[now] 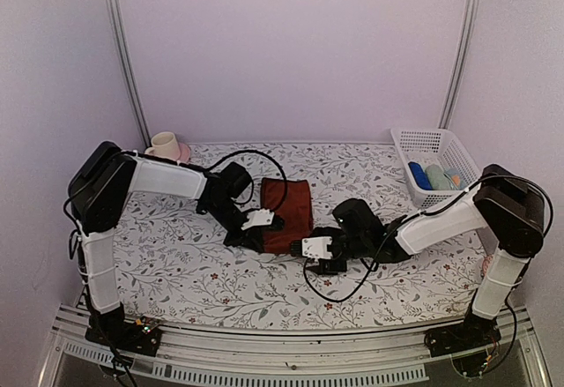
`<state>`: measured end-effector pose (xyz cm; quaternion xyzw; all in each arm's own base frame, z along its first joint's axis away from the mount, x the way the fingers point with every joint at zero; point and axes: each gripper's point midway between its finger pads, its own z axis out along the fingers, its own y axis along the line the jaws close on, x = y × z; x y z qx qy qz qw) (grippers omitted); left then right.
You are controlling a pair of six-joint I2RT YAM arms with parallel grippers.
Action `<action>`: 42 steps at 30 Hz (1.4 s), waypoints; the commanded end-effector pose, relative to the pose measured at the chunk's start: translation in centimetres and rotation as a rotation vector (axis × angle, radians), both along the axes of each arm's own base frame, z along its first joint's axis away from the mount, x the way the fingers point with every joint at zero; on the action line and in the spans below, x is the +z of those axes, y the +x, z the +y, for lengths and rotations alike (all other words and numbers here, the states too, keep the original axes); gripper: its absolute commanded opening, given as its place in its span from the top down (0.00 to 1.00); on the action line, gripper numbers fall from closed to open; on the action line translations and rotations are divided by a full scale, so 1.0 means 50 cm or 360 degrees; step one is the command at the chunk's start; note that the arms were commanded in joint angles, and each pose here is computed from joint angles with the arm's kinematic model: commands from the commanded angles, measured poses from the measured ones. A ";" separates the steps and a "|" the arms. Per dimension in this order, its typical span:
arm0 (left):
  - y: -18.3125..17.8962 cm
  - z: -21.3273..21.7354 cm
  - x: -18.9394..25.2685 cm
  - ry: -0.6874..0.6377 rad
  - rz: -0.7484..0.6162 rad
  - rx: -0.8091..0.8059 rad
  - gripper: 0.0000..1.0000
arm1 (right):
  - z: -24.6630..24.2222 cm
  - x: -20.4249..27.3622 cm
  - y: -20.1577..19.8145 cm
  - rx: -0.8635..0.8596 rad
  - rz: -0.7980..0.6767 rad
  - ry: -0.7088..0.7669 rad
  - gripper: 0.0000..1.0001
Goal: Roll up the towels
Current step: Roll the towel at the center of the board.
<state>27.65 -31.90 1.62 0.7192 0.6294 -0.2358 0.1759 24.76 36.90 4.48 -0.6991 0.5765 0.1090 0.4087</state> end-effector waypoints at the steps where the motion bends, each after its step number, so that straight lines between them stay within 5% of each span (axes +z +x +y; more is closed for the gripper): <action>1: -0.055 0.038 -0.036 0.0118 0.0321 -0.0015 1.00 | 0.021 -0.002 0.030 -0.0011 -0.0149 -0.0040 0.32; 14: -0.062 0.042 -0.042 0.0171 0.0516 -0.0056 1.00 | 0.040 -0.045 0.054 -0.0038 -0.0325 -0.0207 0.39; 23: -0.057 0.047 -0.037 0.0158 0.0531 -0.0053 1.00 | 0.043 -0.070 0.057 -0.0116 -0.0159 -0.0298 0.89; 25: -0.046 0.045 -0.025 0.0125 0.0480 -0.0035 1.00 | 0.044 -0.071 0.047 -0.0121 -0.0074 -0.0305 0.91; 32: 0.005 0.045 0.033 -0.0006 0.0147 0.0076 0.60 | 0.044 -0.071 0.007 -0.0148 0.0251 -0.0333 0.94; 36: 0.019 0.053 0.066 -0.0080 -0.0068 0.0138 0.52 | 0.039 -0.075 -0.011 -0.0168 0.0433 -0.0375 0.96; 42: 0.029 0.060 0.110 -0.0260 -0.0438 0.0195 0.53 | 0.040 -0.065 -0.033 -0.0180 0.0693 -0.0355 0.96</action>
